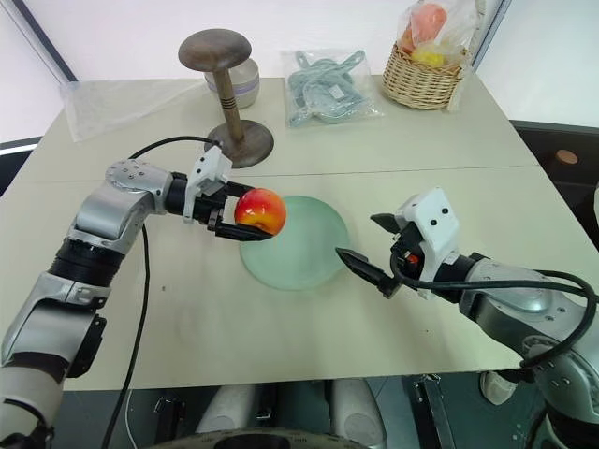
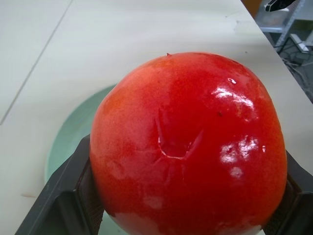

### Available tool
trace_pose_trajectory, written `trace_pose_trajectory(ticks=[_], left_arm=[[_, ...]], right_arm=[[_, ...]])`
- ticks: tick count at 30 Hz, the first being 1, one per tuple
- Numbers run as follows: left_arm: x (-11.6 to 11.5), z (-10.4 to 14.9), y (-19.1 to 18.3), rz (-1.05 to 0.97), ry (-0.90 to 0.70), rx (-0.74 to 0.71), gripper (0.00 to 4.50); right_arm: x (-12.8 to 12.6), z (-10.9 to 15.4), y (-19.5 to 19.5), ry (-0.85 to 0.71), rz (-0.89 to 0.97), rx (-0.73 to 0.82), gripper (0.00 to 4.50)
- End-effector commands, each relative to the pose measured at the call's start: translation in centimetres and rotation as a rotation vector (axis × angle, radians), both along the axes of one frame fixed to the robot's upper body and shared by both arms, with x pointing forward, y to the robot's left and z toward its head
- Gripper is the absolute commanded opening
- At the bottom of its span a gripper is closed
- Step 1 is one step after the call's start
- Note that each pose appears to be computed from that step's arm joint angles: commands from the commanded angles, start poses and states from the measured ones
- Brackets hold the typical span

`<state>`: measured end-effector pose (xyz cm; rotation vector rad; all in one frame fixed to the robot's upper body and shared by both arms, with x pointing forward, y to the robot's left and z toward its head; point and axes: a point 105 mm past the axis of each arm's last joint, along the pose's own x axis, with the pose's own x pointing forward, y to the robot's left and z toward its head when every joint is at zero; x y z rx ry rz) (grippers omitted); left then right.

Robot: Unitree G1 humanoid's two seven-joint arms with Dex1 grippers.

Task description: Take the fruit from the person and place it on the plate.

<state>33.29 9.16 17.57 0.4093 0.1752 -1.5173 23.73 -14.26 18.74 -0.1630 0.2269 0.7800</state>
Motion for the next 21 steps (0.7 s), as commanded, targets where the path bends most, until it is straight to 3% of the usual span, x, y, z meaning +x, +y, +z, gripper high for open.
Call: trace_pose_trajectory(ticks=[1,21], left_arm=[[-0.1,1.0,-0.4,-0.043,-0.047,0.004,3.25],[1.4,0.0,-1.6,-0.075,-0.066,0.027,3.25]], right_arm=[[-0.7,0.1,0.2,0.015,0.039,-0.020,4.50],[-0.7,-0.3,-0.2,0.005,0.019,-0.071,4.50]])
